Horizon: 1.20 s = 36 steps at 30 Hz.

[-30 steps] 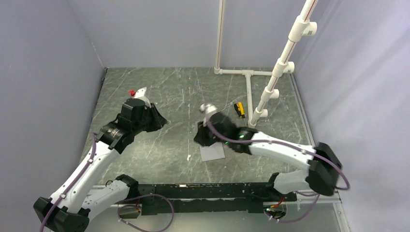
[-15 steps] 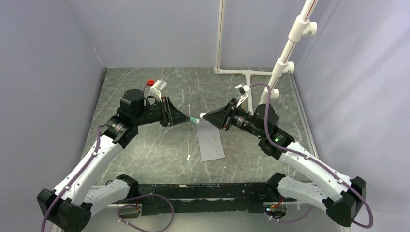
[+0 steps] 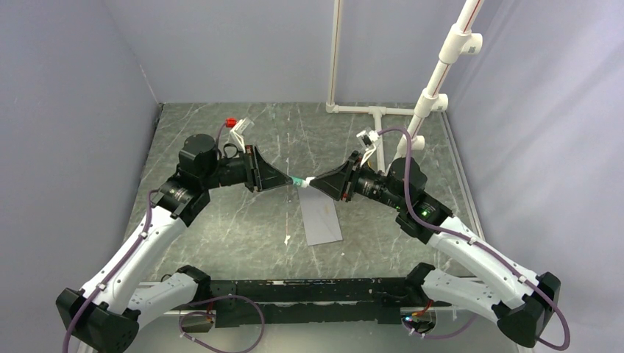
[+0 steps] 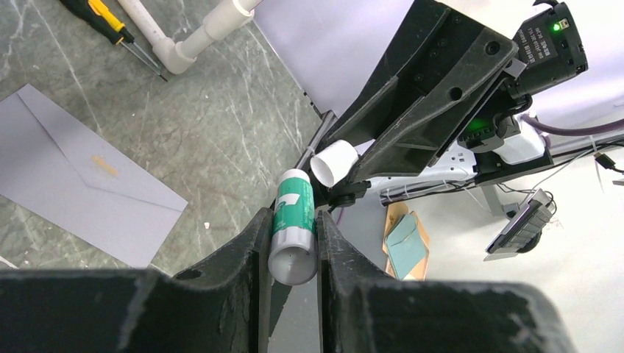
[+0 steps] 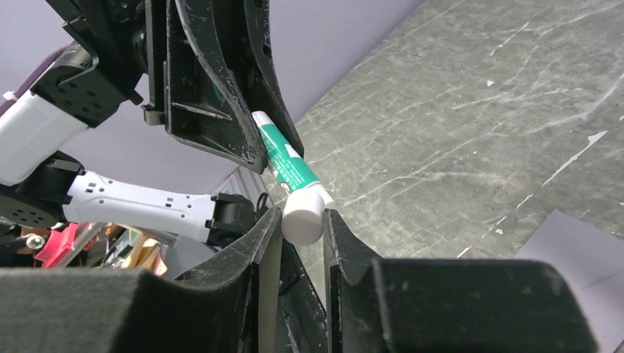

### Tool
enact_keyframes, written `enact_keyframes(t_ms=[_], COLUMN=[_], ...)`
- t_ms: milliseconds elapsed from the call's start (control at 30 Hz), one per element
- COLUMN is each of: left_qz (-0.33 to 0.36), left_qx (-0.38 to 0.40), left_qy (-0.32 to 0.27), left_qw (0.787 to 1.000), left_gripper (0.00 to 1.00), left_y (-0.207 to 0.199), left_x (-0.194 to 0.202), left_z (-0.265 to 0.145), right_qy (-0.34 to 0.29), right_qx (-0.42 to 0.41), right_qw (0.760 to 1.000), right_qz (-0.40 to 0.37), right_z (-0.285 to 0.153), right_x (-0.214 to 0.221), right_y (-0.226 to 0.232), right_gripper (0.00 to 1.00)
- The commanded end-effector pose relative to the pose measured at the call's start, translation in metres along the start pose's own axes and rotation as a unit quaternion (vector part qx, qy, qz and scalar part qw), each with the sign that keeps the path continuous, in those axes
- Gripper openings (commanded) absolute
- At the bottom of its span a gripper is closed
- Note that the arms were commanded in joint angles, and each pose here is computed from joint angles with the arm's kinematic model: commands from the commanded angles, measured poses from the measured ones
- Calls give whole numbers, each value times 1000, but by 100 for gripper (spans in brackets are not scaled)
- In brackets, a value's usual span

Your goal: Place the letter into the envelope and seal it

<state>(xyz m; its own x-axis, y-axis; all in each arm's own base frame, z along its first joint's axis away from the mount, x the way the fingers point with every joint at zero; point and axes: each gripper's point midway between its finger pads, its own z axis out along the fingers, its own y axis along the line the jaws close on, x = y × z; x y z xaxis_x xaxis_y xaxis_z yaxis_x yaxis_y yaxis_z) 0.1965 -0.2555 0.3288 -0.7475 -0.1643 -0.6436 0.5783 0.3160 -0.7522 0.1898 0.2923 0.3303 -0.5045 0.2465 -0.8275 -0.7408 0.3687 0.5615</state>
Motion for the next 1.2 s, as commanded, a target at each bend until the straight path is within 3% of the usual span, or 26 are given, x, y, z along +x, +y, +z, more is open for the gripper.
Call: enact_keyframes(t_ms=[0, 267, 433, 1167], left_qz=[47, 55, 57, 44], left_qx=[34, 57, 79, 197], left_qy=[-32, -36, -42, -63], left_qw=[998, 996, 994, 977], left_gripper=[2, 3, 3, 3], left_y=[-30, -40, -51, -106], left_x=[-21, -23, -23, -36], left_z=[-9, -11, -15, -30], right_qy=[-16, -9, -36, -77], right_qx=[-21, -30, -33, -129], right_qw=[999, 999, 999, 988], right_qz=[-27, -24, -20, 24], right_z=[-3, 2, -2, -11], right_x=[-19, -17, -27, -54], right_y=[16, 17, 22, 68], right_gripper=[0, 0, 0, 0])
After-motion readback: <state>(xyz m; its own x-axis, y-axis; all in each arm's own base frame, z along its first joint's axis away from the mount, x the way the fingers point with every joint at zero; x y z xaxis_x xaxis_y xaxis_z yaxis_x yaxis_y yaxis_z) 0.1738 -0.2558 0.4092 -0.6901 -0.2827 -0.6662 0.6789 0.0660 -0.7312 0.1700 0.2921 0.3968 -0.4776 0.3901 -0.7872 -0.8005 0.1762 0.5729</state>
